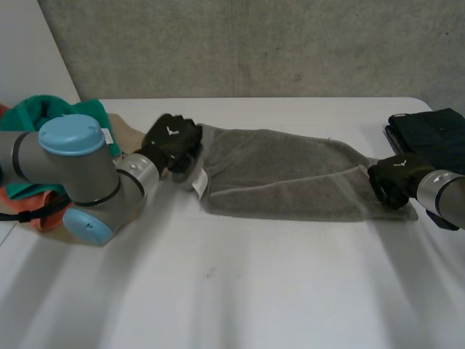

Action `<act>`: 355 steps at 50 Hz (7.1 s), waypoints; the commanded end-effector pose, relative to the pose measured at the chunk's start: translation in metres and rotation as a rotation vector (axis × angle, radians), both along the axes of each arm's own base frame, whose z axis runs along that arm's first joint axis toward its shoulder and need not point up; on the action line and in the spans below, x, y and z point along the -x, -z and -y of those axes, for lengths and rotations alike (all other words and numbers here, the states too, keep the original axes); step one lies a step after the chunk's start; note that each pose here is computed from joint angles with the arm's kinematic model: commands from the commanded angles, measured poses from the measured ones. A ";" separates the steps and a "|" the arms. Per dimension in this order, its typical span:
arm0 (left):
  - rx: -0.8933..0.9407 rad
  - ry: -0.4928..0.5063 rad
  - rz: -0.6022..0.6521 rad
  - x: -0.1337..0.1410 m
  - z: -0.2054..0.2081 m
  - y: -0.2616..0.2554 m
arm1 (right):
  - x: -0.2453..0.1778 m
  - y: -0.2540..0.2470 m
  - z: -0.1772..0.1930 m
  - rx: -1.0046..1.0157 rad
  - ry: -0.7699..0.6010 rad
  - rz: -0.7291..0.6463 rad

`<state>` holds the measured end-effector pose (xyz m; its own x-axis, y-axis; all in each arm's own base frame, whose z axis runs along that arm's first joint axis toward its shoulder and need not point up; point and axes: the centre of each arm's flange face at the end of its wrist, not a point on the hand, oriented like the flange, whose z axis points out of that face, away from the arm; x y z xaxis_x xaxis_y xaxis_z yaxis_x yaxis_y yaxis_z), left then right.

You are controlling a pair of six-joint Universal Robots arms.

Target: Fold the laundry.

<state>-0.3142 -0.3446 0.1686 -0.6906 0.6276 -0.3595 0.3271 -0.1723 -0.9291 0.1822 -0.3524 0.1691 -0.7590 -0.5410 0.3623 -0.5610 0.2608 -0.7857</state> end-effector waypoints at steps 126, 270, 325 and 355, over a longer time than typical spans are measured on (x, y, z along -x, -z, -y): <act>0.175 -0.604 0.663 -0.170 0.179 0.042 | -0.029 0.018 -0.033 -0.015 -0.078 -0.063; -0.028 -0.307 0.098 -0.040 -0.018 -0.021 | -0.037 0.033 0.005 0.053 -0.041 0.139; 0.260 -0.330 -0.030 -0.089 -0.115 -0.219 | 0.038 -0.184 -0.027 0.439 0.097 0.062; 0.667 -0.296 -0.171 -0.050 0.062 -0.254 | -0.013 -0.228 0.084 0.942 0.212 0.431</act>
